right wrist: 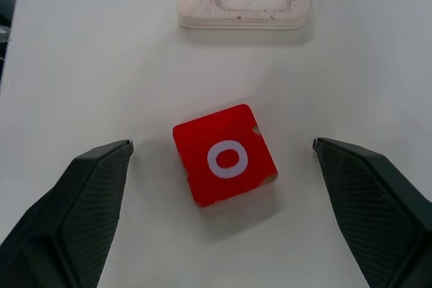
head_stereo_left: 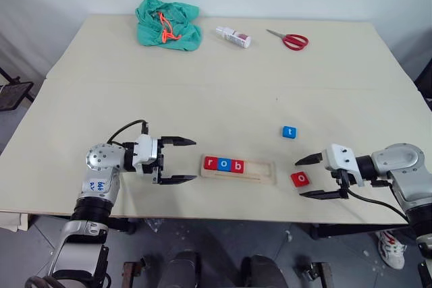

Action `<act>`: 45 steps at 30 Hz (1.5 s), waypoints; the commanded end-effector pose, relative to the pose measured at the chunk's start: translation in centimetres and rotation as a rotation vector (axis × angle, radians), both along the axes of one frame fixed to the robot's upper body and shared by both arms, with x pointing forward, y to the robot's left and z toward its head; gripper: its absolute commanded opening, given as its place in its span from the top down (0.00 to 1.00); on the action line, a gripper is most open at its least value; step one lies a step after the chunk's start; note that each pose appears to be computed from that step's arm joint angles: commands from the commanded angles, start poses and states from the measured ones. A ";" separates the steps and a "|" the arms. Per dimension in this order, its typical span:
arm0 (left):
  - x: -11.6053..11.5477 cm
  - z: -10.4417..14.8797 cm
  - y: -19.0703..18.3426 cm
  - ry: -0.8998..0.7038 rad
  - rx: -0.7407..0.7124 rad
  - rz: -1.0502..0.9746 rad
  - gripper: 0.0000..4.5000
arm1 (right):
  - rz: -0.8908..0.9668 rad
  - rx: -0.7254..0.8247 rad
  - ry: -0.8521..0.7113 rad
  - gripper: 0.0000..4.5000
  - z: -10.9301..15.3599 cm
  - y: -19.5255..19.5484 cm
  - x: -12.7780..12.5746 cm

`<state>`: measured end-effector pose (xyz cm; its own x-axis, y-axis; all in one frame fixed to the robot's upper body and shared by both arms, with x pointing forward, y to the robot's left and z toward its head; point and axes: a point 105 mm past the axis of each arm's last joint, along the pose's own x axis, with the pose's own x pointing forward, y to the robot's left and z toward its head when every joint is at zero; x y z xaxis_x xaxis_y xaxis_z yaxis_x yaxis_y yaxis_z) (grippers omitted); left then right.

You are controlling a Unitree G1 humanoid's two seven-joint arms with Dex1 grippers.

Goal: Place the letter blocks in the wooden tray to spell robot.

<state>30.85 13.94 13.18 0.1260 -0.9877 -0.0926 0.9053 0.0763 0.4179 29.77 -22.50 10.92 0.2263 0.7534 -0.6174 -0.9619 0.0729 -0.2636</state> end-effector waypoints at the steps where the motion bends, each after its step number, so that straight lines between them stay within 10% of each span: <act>1: -0.2 1.2 0.4 -0.046 -0.012 0.015 0.00 | 0.029 -0.048 -0.004 0.01 -0.4 -0.5 0.1; 6: -0.3 1.2 0.6 -0.045 -0.012 0.027 0.00 | 0.054 -0.045 0.017 0.14 -0.8 -0.6 -0.1; 14: -0.2 1.3 0.5 -0.049 -0.017 0.035 0.00 | 0.047 -0.017 0.012 0.68 -0.6 -0.4 0.1; 27: 0.1 0.8 0.4 -0.029 0.013 -0.018 0.00 | -0.194 0.169 0.056 0.68 5.2 4.9 0.3; 45: 0.4 0.8 0.2 -0.048 0.018 -0.037 0.00 | -0.087 0.088 0.046 0.68 2.8 10.2 1.6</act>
